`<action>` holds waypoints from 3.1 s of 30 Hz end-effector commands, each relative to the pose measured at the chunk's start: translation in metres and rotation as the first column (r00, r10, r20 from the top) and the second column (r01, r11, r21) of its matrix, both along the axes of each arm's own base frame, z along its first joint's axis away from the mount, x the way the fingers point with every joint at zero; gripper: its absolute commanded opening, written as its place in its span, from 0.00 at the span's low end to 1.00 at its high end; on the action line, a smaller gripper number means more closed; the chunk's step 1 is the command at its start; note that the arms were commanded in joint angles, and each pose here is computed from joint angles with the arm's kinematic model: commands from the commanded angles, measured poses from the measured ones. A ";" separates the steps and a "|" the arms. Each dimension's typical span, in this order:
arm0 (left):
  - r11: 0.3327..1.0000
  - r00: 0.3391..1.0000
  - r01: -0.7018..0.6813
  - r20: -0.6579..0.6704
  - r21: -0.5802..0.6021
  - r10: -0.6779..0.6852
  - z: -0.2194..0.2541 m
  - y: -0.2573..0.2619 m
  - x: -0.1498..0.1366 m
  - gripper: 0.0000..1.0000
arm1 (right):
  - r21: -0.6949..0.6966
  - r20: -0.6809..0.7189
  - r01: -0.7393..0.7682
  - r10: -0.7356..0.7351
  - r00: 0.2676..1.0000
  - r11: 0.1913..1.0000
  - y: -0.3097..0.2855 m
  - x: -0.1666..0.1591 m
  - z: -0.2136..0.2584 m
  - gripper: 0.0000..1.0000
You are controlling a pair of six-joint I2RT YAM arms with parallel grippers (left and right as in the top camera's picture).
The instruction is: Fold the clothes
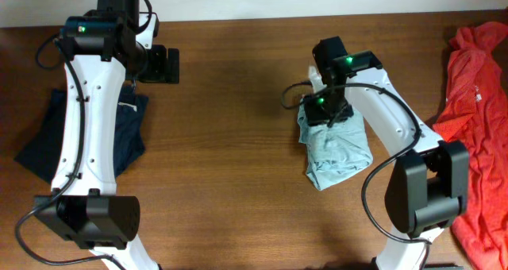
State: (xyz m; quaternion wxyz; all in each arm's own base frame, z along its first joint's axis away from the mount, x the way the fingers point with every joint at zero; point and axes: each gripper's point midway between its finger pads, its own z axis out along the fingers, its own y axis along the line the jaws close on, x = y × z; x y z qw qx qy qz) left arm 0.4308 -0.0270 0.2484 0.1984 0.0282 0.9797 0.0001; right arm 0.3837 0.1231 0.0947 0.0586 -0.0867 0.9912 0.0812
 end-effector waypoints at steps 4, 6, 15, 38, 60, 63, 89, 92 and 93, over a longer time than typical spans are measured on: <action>1.000 0.999 -0.011 0.033 0.003 0.010 0.012 0.003 0.000 0.99 | 0.050 0.071 -0.053 0.050 0.996 0.997 0.011 0.009 0.018 0.46; 1.000 0.999 -0.011 0.033 0.003 0.010 0.012 0.003 0.000 0.99 | 0.013 0.064 0.065 -0.065 0.996 0.998 -0.009 0.014 0.016 0.46; 1.000 0.999 -0.011 0.034 0.002 0.010 0.012 0.003 0.000 0.99 | 0.034 0.015 0.404 -0.405 0.914 0.914 -0.073 0.028 0.007 0.08; 1.000 0.999 -0.011 0.033 0.003 0.010 0.012 0.003 0.000 0.99 | 0.304 0.083 0.059 -0.088 0.993 0.951 0.026 0.041 0.000 0.06; 1.000 0.999 -0.011 0.033 0.003 0.010 0.012 0.003 0.000 0.99 | -0.048 -0.258 0.238 -0.243 0.935 0.970 -0.046 -0.101 -0.095 0.05; 1.000 0.999 -0.011 0.033 0.003 0.010 0.012 0.003 0.000 0.99 | -0.080 -0.329 0.257 -0.269 0.905 0.963 -0.050 -0.128 -0.106 0.04; 0.930 0.987 0.158 0.088 -0.333 -0.136 0.027 -0.062 0.003 0.99 | 0.172 0.093 0.234 -0.252 0.963 0.957 -0.033 -0.081 0.031 0.04; 0.873 0.971 0.235 0.136 -0.428 -0.195 0.039 -0.086 0.004 0.99 | 0.175 0.069 0.288 -0.303 0.950 0.942 -0.035 -0.082 0.030 0.04; 0.865 0.967 0.252 0.142 -0.434 -0.210 0.039 -0.093 0.004 0.98 | 0.176 0.053 0.320 -0.334 0.941 0.931 -0.037 -0.084 0.030 0.04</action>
